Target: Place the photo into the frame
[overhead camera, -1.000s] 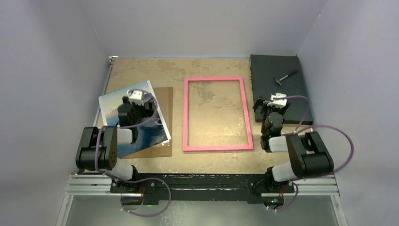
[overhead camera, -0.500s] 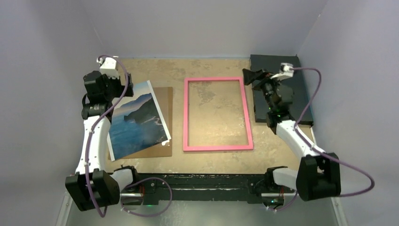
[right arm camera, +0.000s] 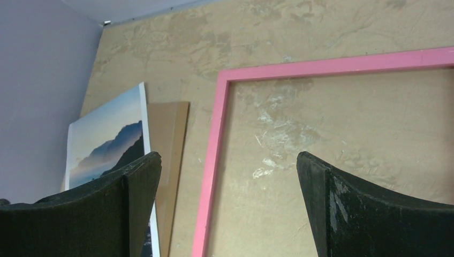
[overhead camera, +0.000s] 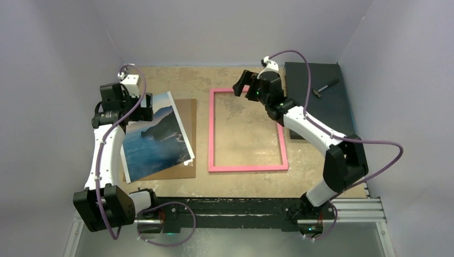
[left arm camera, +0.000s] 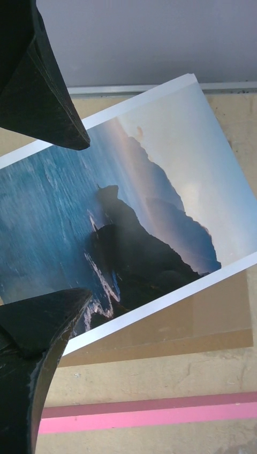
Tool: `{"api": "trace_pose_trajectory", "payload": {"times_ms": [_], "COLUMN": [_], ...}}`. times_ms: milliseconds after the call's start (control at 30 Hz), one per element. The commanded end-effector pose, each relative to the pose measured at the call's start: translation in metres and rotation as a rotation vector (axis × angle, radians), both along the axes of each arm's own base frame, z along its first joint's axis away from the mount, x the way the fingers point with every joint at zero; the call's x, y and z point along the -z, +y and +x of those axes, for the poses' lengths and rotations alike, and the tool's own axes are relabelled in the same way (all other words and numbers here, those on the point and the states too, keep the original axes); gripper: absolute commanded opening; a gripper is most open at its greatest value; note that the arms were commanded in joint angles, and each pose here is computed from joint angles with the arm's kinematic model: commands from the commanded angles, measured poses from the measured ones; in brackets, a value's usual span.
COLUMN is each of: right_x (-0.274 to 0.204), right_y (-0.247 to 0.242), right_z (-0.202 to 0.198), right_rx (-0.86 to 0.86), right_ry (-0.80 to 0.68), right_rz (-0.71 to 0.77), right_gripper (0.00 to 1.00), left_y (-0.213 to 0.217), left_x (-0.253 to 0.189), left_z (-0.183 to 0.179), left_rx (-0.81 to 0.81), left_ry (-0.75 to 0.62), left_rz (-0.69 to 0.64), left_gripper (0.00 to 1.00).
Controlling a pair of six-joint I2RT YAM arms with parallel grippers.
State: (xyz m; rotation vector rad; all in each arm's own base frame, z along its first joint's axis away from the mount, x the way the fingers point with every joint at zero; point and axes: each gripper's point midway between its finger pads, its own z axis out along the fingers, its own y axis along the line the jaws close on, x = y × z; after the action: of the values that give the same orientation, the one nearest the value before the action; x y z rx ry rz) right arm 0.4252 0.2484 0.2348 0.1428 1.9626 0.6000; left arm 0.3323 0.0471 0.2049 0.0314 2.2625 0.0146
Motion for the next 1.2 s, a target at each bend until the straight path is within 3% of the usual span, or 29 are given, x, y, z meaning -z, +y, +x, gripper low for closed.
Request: {"api": "trace_pose_trajectory", "payload": {"times_ms": [0,100,233,500,867,1067,1167], "right_x": [0.005,0.045,0.062,0.058,0.143,0.163,0.18], "right_y": [0.009,0.019,0.056,0.091,0.132,0.129,0.127], "right_z": [0.009,0.005,-0.015,-0.019,-0.059,-0.056,-0.056], "right_rx": [-0.092,0.004,-0.013,-0.055,-0.103,0.0,0.037], "right_ry": [0.026,0.109,0.082,0.068,0.212,0.228,0.255], "right_rz": [-0.033,-0.276,-0.414,-0.388,-0.453,-0.491,-0.515], "right_gripper": [0.99,0.99,0.99,0.99,0.73,0.77,0.74], "left_y": [0.006,0.004,0.008,0.003,-0.001,-0.004,-0.003], "left_x": [-0.027,-0.027,-0.037,-0.04,-0.016,-0.009,-0.004], "left_z": [0.002,0.004,0.011,0.014,0.003,0.004,0.005], "left_rx": [-0.001,0.013,0.012,0.044,0.046,0.045,0.036], "left_ry": [-0.057,-0.066,-0.113,-0.063,0.019,0.047,0.061], "left_rz": [0.035,0.037,0.052,0.005,-0.028,-0.056,-0.064], "left_gripper": [1.0,0.98,0.99,1.0,1.0,1.0,1.0]}}
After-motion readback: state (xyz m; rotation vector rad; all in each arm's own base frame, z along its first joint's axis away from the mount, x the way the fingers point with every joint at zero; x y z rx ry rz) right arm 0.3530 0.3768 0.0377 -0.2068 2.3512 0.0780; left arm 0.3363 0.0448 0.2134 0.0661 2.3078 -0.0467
